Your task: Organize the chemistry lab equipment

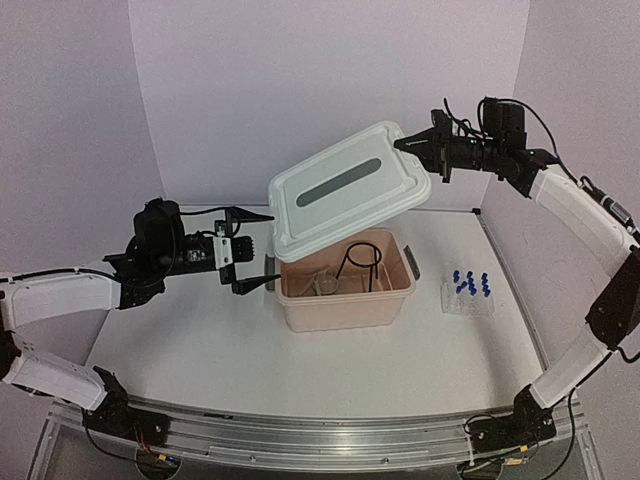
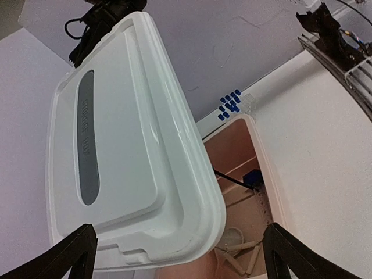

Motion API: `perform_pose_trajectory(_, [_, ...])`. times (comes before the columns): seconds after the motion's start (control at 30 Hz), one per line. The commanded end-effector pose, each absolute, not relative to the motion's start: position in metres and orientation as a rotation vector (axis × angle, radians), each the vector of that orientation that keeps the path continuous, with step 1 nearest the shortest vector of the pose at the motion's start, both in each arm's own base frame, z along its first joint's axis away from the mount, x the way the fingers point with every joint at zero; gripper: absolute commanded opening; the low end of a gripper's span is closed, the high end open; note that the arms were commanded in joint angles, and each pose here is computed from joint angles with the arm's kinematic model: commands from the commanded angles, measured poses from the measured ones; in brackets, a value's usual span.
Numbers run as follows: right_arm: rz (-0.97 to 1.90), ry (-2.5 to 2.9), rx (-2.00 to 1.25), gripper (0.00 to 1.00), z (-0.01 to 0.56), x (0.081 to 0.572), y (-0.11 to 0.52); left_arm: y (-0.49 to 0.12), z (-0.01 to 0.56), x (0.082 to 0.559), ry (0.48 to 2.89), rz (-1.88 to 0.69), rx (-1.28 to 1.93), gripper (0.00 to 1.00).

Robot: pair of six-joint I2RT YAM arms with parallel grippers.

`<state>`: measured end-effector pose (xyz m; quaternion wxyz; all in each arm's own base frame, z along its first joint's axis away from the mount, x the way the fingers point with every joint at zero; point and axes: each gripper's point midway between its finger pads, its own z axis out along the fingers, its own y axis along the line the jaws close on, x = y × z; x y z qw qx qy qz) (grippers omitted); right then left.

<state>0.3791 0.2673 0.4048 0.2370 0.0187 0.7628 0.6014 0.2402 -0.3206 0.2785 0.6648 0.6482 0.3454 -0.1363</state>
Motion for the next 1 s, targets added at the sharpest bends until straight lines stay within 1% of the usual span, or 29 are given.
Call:
perform_pose_trajectory(0.0, [1.623, 1.954, 0.032, 0.0, 0.439, 0.392, 0.264, -0.313, 0.319, 0.24, 1.013, -0.595, 1.202, 1.0])
perform_pose_trajectory(0.13, [1.637, 1.997, 0.052, 0.0, 0.418, 0.402, 0.269, -0.294, 0.314, 0.27, 1.327, -0.75, 0.827, 1.0])
perform_pose_trajectory(0.27, [1.641, 2.009, 0.058, 0.0, 0.407, 0.411, 0.272, -0.265, 0.295, 0.297, 1.59, -0.752, 0.497, 1.0])
perform_pose_trajectory(0.4, [1.647, 2.02, 0.064, 0.0, 0.397, 0.418, 0.276, -0.242, 0.275, 0.309, 1.815, -0.774, 0.193, 1.0])
perform_pose_trajectory(0.47, [1.662, 2.038, 0.071, 0.0, 0.388, 0.42, 0.279, -0.234, 0.254, 0.316, 1.933, -0.785, 0.012, 1.0])
perform_pose_trajectory(0.57, [1.681, 2.067, 0.095, 0.0, 0.367, 0.424, 0.283, -0.239, 0.225, 0.33, 2.088, -0.823, -0.154, 1.0])
perform_pose_trajectory(0.7, [1.695, 2.089, 0.11, 0.0, 0.345, 0.427, 0.286, -0.26, 0.181, 0.348, 2.301, -0.887, -0.221, 1.0])
perform_pose_trajectory(0.8, [1.679, 2.108, 0.134, 0.0, 0.331, 0.427, 0.285, -0.265, 0.175, 0.351, 2.304, -0.965, -0.252, 0.99])
perform_pose_trajectory(0.97, [1.7, 2.142, 0.177, 0.0, 0.31, 0.426, 0.285, -0.249, 0.192, 0.347, 2.176, -0.993, -0.313, 0.99])
